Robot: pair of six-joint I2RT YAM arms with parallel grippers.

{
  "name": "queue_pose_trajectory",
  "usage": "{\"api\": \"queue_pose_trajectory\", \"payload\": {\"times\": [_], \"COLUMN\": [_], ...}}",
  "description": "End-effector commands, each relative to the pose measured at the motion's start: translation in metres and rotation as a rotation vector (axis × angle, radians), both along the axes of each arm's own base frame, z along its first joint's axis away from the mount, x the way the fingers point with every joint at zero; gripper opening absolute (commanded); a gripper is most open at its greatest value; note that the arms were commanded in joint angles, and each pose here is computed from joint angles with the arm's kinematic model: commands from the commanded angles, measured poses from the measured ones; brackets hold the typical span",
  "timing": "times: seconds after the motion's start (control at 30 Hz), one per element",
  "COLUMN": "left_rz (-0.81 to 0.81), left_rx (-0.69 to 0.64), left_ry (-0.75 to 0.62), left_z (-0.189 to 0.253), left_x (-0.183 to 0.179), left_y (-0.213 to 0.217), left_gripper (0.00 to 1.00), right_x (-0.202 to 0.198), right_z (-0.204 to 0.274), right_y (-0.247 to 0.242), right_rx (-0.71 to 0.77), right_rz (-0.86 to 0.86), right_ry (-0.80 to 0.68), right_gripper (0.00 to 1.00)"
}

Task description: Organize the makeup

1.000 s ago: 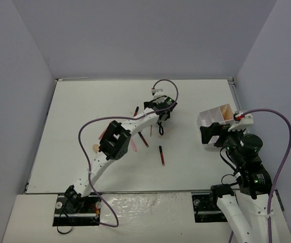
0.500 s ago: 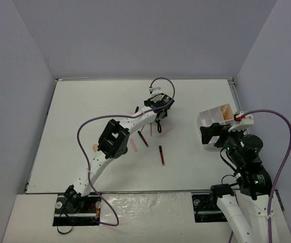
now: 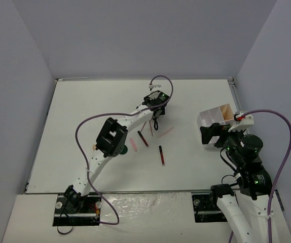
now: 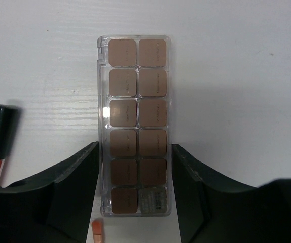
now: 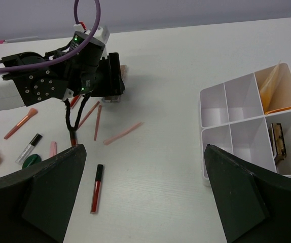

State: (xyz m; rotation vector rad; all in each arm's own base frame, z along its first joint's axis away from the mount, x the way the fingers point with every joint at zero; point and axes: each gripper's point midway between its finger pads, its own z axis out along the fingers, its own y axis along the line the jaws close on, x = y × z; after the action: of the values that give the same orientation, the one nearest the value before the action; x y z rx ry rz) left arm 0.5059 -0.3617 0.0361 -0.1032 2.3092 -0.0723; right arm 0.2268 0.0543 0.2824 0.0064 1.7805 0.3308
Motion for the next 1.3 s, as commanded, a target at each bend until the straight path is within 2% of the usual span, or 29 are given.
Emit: {"api": "queue_pose_trajectory", "payload": {"times": [0.0, 0.1, 0.17, 0.2, 0.23, 0.4, 0.63, 0.8, 1.07, 1.27], "left_rz": [-0.168, -0.31, -0.393, -0.438, -0.477, -0.675, -0.929, -1.091, -1.203, -1.222], "left_rx": [-0.083, -0.132, -0.139, -0.168, -0.187, -0.24, -0.379, -0.324, -0.266, -0.241], "left_ry": [-0.181, -0.324, -0.372, -0.439, -0.49, -0.612, -0.724, -0.795, -0.926, -0.984], "left_z": [0.101, 0.159, 0.171, 0.198, 0.217, 0.259, 0.302, 0.311, 0.327, 0.339], "left_x": [0.014, 0.008, -0.008, -0.015, -0.025, -0.087, -0.178, -0.222, -0.259, -0.269], "left_y": [-0.017, -0.028, -0.028, -0.031, -0.031, -0.027, -0.033, -0.042, -0.054, -0.053], "left_gripper": [0.0, 0.0, 0.0, 0.0, 0.0, 0.0, 0.0, 0.0, 0.0, 0.0], "right_x": [0.006, 0.007, 0.008, 0.009, 0.01, 0.017, 0.02, 0.023, 0.03, 0.037], "right_z": [0.025, 0.032, 0.036, 0.041, 0.045, 0.056, 0.064, 0.077, 0.075, 0.059], "right_y": [0.006, 0.009, 0.01, 0.01, 0.011, 0.026, 0.063, 0.078, 0.089, 0.085], "right_rx": [0.016, 0.01, 0.0, -0.006, -0.012, -0.018, 0.035, 0.057, 0.101, 0.095], "right_rz": [0.025, 0.046, 0.053, 0.057, 0.061, 0.155, 0.369, 0.467, 0.523, 0.489], "right_ry": [-0.071, -0.053, -0.039, -0.039, -0.036, 0.018, 0.099, 0.118, 0.17, 0.22], "right_gripper": [1.0, 1.0, 1.0, 1.0, 1.0, 0.99, 0.98, 0.97, 0.93, 0.92]}}
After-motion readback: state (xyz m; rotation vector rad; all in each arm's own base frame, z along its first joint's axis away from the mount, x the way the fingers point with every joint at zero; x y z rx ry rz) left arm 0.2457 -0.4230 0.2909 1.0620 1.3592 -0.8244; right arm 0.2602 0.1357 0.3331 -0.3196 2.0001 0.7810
